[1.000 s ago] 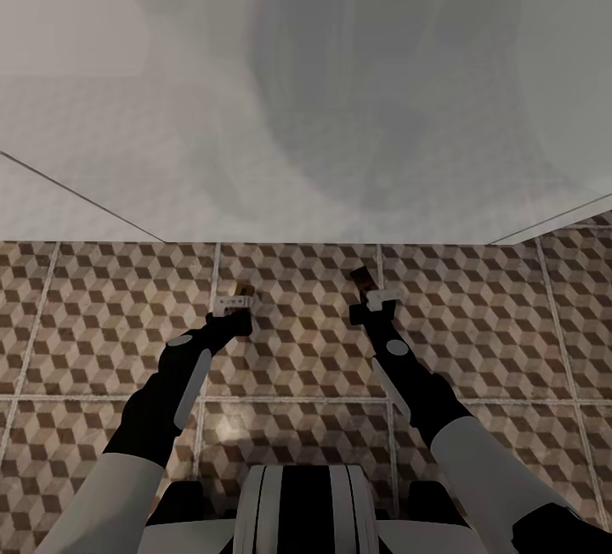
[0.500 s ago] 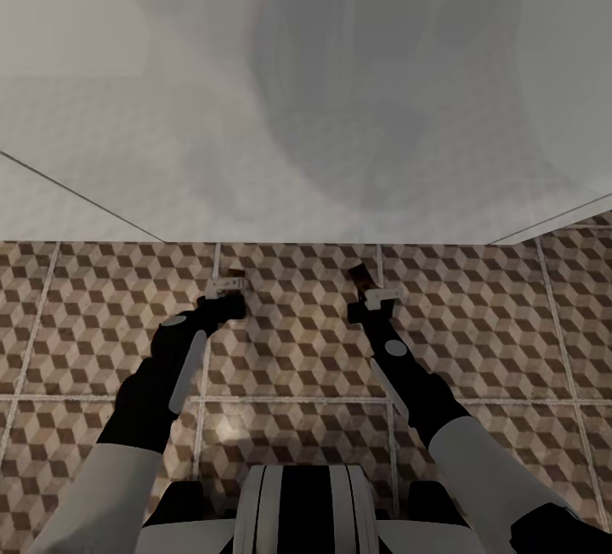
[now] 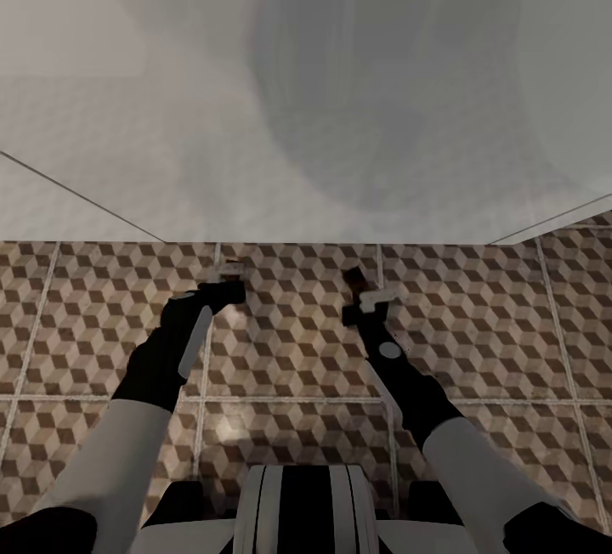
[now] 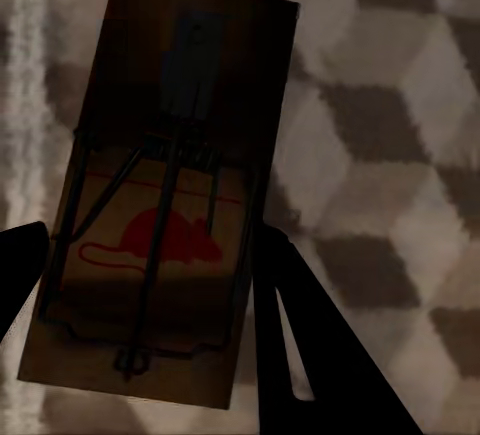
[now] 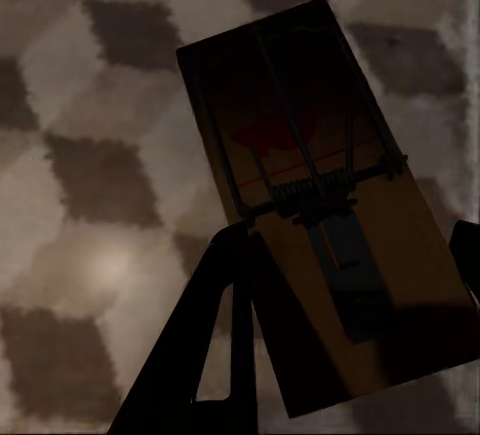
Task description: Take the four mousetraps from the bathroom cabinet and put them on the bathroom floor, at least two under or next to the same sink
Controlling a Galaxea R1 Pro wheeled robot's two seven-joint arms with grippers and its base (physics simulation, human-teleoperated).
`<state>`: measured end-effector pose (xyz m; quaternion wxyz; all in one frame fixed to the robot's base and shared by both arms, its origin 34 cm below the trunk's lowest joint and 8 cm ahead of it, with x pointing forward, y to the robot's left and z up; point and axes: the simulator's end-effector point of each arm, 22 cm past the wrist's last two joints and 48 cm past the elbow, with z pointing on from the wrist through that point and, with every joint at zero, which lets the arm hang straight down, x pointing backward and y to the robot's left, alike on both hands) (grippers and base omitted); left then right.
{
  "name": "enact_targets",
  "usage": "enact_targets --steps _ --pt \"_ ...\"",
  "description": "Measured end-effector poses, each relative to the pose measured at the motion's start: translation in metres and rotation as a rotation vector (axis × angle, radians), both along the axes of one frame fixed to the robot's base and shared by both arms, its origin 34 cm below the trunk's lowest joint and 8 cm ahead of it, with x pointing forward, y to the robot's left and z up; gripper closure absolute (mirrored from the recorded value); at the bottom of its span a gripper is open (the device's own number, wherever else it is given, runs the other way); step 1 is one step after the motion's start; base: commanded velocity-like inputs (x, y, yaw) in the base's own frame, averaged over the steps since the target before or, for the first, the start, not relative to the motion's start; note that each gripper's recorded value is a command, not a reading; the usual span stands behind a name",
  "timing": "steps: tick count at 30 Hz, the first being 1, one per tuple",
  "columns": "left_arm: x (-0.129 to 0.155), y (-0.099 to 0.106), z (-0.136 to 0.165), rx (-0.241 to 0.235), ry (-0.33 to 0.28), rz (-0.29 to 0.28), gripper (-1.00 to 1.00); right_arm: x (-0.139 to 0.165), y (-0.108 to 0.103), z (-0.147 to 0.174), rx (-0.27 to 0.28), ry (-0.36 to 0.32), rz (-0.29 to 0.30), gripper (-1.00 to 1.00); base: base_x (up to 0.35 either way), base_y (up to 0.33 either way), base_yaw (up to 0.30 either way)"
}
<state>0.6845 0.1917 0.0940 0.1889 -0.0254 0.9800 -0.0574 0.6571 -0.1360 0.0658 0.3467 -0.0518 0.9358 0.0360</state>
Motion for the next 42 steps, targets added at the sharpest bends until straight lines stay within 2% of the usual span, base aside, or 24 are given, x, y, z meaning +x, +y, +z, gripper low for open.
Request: enact_targets --steps 9,16,19,24,30,34,38,42 --pt "0.015 0.003 -0.025 0.021 0.074 -0.007 1.00 -0.012 0.016 -0.007 0.015 0.037 0.002 1.00 0.000 0.000 0.000" --pt "0.024 -0.002 -0.025 0.016 0.077 -0.009 1.00 -0.014 0.034 -0.008 0.032 0.068 0.010 1.00 0.000 0.000 0.000" --pt "0.028 -0.012 -0.022 0.002 0.072 -0.010 1.00 0.007 0.035 -0.006 0.019 0.071 0.021 1.00 0.000 0.000 0.000" --pt "0.030 -0.017 -0.021 -0.006 0.068 -0.011 1.00 0.043 0.038 -0.003 0.004 0.065 0.034 1.00 0.000 0.000 0.000" --pt "0.033 -0.018 -0.019 -0.007 0.062 -0.011 1.00 0.096 0.027 0.005 -0.043 0.057 0.049 1.00 0.000 0.000 0.000" --pt "0.033 -0.017 -0.019 -0.006 0.061 -0.011 1.00 0.117 0.020 0.008 -0.067 0.054 0.051 1.00 0.000 0.000 0.000" --pt "0.033 -0.015 -0.019 -0.003 0.060 -0.011 1.00 0.128 0.017 0.011 -0.076 0.048 0.051 1.00 0.000 0.000 0.000" --pt "0.038 -0.013 -0.017 -0.002 0.039 -0.005 1.00 0.122 0.013 0.006 -0.084 0.066 0.051 1.00 0.000 0.000 0.000"
